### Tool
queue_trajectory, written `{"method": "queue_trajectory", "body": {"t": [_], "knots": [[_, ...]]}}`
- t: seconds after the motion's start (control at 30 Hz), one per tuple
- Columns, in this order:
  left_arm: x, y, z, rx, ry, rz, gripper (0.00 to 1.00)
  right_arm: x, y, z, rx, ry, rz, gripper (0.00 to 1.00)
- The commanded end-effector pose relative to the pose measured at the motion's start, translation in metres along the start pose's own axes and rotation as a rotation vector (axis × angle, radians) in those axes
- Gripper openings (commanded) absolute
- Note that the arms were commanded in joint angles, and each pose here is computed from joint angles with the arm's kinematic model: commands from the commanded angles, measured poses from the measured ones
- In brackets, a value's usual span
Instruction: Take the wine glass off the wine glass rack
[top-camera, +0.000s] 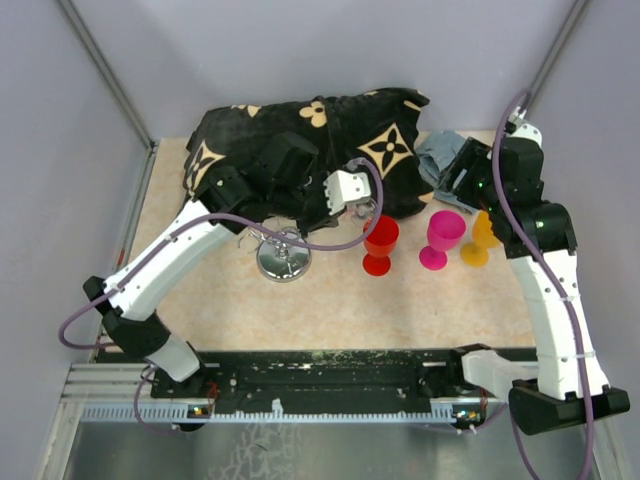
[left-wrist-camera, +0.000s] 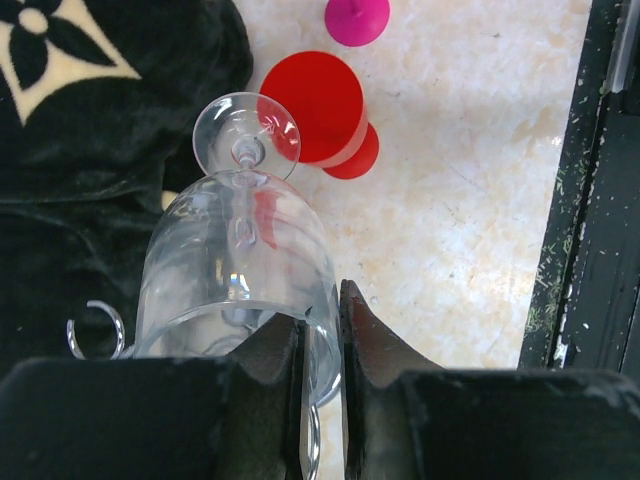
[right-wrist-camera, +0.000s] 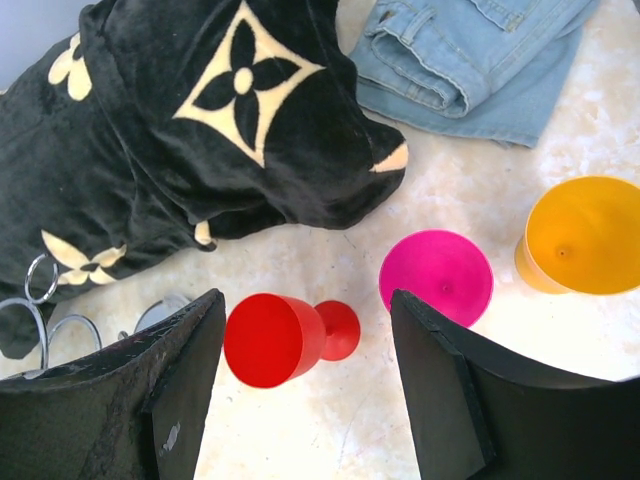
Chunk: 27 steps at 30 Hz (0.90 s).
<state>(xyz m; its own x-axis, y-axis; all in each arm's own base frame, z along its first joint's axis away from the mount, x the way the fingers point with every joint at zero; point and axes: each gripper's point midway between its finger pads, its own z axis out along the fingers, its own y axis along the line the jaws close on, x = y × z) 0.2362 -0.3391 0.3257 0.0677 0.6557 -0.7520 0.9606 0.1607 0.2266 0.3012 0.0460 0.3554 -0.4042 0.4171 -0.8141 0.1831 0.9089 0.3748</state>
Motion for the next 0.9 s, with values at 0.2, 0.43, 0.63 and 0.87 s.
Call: {"method": "queue_trajectory", "body": {"t": [0.2,0.43,0.63,0.87], "knots": [[-0.006,0.0,-0.032,-0.049,-0.043,0.047,0.0,-0.003,0.006,0.008,-0.028,-0.017,0.023,0.67],[0.01,-0.019,-0.027,0.023,0.021,0.028,0.0,-0.002,0.006,0.009,-0.03,-0.013,0.027,0.67],[0.024,-0.029,-0.018,0.069,0.095,0.029,0.0,0.001,0.004,0.009,-0.027,-0.009,0.027,0.67],[0.039,-0.032,0.002,0.111,0.165,0.034,0.0,0.007,0.002,0.008,-0.026,-0.004,0.025,0.67]]}}
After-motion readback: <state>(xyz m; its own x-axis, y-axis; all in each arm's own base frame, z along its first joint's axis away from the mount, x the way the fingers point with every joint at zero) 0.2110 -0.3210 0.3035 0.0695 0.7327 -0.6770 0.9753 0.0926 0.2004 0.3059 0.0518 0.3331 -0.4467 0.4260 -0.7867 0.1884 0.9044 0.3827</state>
